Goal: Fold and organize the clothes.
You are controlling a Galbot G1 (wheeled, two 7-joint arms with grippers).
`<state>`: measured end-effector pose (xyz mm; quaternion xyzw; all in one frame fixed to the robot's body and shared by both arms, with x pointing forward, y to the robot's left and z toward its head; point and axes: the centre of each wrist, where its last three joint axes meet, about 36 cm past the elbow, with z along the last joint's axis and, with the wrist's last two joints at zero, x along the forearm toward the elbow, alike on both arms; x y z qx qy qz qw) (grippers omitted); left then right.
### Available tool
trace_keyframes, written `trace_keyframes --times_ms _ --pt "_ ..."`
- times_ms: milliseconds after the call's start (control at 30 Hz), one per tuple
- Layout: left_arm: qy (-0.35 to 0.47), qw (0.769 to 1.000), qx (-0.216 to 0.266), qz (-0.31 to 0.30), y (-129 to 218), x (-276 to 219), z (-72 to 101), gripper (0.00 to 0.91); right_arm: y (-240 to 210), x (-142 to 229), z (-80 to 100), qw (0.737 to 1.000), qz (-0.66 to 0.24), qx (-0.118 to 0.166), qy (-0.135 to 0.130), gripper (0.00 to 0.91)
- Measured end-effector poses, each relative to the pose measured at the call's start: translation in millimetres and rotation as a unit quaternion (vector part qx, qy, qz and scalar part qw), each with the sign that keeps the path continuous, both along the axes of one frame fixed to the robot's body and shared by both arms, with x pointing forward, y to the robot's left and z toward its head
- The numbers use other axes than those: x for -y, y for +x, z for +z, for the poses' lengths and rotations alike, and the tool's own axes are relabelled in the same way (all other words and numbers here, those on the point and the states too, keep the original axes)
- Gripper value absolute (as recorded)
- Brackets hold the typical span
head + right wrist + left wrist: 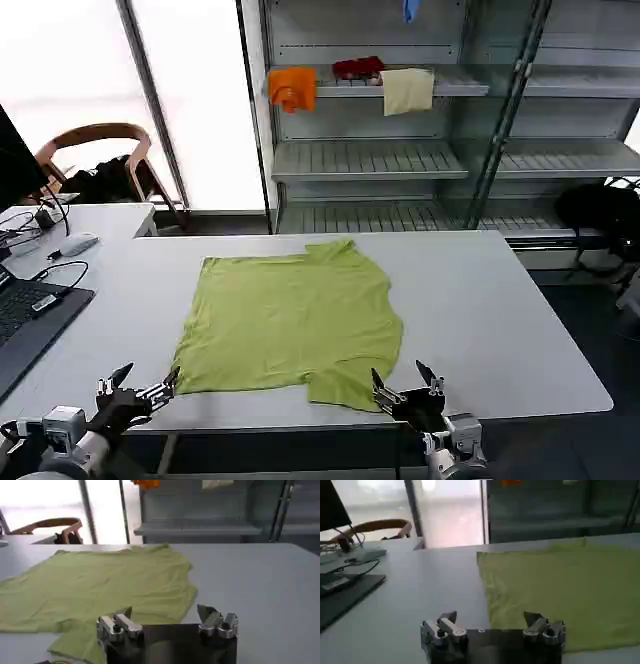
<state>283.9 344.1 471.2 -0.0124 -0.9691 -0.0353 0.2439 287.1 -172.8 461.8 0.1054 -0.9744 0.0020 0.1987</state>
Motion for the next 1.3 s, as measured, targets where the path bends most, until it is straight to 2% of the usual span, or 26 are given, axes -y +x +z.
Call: trace_keyframes --times_ms 133,233,333,367,433,467,500,567,733,800,833,867,900,933,967,1300 --pt "0.002 1.0 -0.01 0.001 -2.9 2.8 -6.2 0.907 0.0 -5.2 -4.8 1.0 0.005 -0.004 -0.007 0.907" --pt "0.005 1.0 -0.014 0.001 -2.9 4.5 -10.4 0.907 -1.2 -8.6 -8.5 1.0 0.009 -0.009 -0.012 0.867" --pt "0.007 1.0 -0.019 0.0 -3.3 5.9 -13.8 0.907 -1.7 -10.8 -11.5 1.0 0.013 -0.012 -0.017 0.786" --pt "0.008 1.0 -0.021 -0.001 -3.5 6.7 -14.9 0.907 -1.4 -11.2 -12.5 1.0 0.014 -0.013 -0.018 0.675" --pt "0.008 1.0 -0.022 0.0 -3.5 7.8 -16.5 0.907 -0.8 -11.9 -14.0 1.0 0.016 -0.014 -0.021 0.584" --pt "0.008 1.0 -0.023 -0.001 -3.5 8.3 -17.3 0.907 -0.6 -12.3 -14.9 0.999 0.018 -0.015 -0.022 0.494" --pt "0.009 1.0 -0.023 0.0 -3.5 8.8 -18.1 0.907 -0.5 -12.9 -15.9 0.999 0.019 -0.016 -0.023 0.443" --pt "0.009 1.0 -0.024 0.0 -3.0 9.3 -19.5 0.836 -1.0 -14.0 -18.3 0.999 0.022 -0.019 -0.026 0.252" --pt "0.012 1.0 -0.027 0.002 -2.7 9.7 -22.5 0.816 -2.6 -16.4 -25.5 0.999 0.03 -0.029 -0.032 0.191" --pt "0.013 0.999 -0.029 0.002 -3.3 10.2 -23.9 0.736 -3.0 -17.4 -27.2 0.998 0.032 -0.031 -0.032 0.071" --pt "0.013 0.999 -0.03 0.002 -3.5 10.3 -24.8 0.635 -3.2 -17.9 -27.3 0.998 0.032 -0.032 -0.032 0.03" --pt "0.013 0.999 -0.031 0.002 -3.8 10.7 -25.7 0.413 -3.4 -18.4 -27.4 0.998 0.033 -0.032 -0.031 0.0" --pt "0.013 0.999 -0.033 0.002 -4.1 11.1 -26.4 0.292 -3.6 -18.9 -27.5 0.998 0.033 -0.032 -0.031 0.0" --pt "0.013 0.999 -0.033 0.002 -4.3 11.5 -27.1 0.081 -3.8 -19.2 -27.5 0.998 0.034 -0.032 -0.031 0.0" --pt "0.012 0.999 -0.034 0.002 -4.5 12.2 -27.6 0.0 -3.8 -19.4 -27.5 0.998 0.034 -0.032 -0.031 0.0" --pt "0.01 0.999 -0.031 -0.006 -3.6 16.8 -28.0 0.0 -4.1 -20.1 -21.8 0.999 0.033 -0.025 -0.024 0.0"
